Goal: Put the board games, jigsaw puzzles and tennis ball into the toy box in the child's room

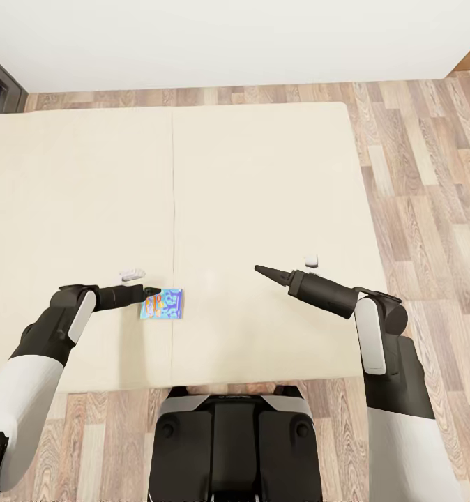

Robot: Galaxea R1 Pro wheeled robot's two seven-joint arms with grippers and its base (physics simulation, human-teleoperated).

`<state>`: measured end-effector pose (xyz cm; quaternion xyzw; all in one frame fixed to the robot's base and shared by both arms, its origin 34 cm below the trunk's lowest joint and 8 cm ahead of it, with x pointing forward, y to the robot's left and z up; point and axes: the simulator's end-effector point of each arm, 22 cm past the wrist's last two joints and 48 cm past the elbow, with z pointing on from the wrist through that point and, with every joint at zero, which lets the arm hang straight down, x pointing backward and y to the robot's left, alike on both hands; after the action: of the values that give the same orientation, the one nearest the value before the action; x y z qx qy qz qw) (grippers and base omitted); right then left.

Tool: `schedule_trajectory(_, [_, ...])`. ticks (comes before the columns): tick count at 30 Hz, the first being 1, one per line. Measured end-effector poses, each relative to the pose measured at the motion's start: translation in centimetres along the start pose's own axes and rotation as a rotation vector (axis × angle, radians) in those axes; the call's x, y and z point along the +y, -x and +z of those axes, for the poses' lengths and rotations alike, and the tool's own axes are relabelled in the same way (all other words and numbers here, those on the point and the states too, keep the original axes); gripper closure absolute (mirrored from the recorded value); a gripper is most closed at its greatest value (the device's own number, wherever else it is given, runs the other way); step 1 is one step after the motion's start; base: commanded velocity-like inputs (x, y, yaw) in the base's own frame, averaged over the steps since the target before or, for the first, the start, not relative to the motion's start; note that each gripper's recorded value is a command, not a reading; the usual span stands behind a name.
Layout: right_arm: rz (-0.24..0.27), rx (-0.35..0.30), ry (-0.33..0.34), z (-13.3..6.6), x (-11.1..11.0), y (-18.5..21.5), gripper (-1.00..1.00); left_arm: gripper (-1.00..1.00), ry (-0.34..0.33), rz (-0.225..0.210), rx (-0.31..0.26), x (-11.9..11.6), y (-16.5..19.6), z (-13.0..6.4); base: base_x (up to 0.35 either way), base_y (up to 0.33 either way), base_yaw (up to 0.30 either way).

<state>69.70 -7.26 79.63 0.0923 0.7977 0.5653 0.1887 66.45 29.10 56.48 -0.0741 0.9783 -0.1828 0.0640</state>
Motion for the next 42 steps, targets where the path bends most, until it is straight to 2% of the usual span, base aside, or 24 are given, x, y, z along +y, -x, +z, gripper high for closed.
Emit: schedule_trajectory(42, [0.053,0.024,-0.021,0.5,-3.2,-2.0,-1.00,-1.00,0.008,-0.014,0.044,1.4,-2.6,2.5,0.000,0.000,0.000])
